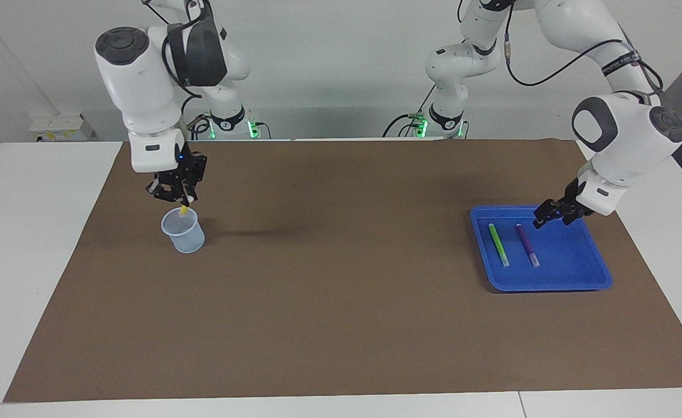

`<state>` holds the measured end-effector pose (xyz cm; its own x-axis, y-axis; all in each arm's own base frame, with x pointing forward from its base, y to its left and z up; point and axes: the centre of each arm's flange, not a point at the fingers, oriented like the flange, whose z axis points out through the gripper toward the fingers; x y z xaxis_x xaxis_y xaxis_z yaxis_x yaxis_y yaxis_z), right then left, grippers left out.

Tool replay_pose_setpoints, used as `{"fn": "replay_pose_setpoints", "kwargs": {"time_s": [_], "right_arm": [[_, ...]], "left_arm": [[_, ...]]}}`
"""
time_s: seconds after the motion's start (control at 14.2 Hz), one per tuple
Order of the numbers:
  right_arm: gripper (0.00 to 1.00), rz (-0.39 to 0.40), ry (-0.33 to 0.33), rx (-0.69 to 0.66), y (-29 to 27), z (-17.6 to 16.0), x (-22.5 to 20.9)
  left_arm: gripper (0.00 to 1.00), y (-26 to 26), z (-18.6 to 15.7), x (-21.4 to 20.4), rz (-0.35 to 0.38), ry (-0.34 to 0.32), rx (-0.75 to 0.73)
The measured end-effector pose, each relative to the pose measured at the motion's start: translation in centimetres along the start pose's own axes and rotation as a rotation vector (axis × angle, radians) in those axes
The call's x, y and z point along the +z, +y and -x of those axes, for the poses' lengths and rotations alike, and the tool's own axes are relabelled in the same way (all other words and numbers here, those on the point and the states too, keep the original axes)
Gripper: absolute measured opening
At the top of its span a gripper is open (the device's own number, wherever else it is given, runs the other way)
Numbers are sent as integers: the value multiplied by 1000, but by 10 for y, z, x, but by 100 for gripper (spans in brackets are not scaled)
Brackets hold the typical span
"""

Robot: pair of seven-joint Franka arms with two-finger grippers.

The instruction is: Right arm passes pens to left for tray arrangement

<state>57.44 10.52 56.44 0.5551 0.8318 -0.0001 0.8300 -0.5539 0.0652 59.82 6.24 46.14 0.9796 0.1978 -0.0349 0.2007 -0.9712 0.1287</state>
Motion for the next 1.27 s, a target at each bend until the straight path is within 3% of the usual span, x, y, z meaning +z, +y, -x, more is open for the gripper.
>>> {"fn": "replay_pose_setpoints", "kwargs": {"time_s": [0.21, 0.49, 0.7, 0.84, 1.06, 1.27], "right_arm": [[18, -76, 68, 51, -32, -25, -9], [18, -266, 156, 324, -70, -56, -14], [18, -381, 177, 485, -119, -93, -21], [18, -457, 255, 573, -136, -108, -23], [18, -519, 375, 663, -146, -116, -9], [18, -528, 466, 729, -182, -129, 4]], "left_arm": [[90, 18, 15, -37, 82, 16, -219], [90, 50, 37, -77, 223, -13, -619], [88, 75, 45, -85, 307, -86, -889], [90, 84, 47, -89, 355, -145, -1042], [89, 105, 53, -90, 362, -215, -1242], [89, 141, 66, -88, 329, -273, -1388]]}}
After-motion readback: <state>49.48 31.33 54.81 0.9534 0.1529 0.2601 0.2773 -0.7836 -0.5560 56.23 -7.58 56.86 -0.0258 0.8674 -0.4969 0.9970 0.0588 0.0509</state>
